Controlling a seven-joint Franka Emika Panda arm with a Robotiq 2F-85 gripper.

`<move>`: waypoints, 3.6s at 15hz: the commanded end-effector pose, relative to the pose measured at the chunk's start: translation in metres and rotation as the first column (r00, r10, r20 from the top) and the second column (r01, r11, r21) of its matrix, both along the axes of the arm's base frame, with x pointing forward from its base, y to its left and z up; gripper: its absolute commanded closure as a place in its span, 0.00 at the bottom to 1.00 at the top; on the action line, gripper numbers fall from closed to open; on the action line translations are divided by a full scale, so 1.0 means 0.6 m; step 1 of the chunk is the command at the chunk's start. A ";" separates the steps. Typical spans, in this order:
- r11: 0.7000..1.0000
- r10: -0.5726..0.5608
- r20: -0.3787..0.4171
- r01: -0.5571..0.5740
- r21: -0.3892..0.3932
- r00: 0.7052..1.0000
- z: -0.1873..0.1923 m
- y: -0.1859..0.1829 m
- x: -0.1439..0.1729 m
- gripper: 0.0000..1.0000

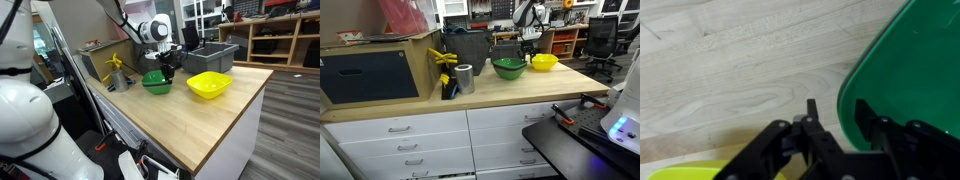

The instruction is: Unstack the bowls

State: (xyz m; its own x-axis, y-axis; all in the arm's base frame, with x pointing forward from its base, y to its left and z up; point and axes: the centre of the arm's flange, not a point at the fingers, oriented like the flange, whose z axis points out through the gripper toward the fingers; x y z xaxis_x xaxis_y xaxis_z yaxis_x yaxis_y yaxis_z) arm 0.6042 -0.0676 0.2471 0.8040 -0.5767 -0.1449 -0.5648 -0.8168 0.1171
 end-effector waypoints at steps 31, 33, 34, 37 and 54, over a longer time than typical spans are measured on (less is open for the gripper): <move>0.987 -0.020 0.291 -0.028 0.161 0.956 0.358 0.009 -0.067 0.99; 0.987 -0.045 0.311 -0.007 0.162 0.950 0.384 -0.015 -0.087 0.99; 0.986 -0.063 0.325 0.008 0.169 0.944 0.397 -0.030 -0.099 0.99; 0.984 -0.107 0.353 0.048 0.172 0.930 0.422 -0.070 -0.136 0.99; 0.946 -0.323 0.294 0.300 0.120 0.900 0.352 -0.267 -0.415 0.99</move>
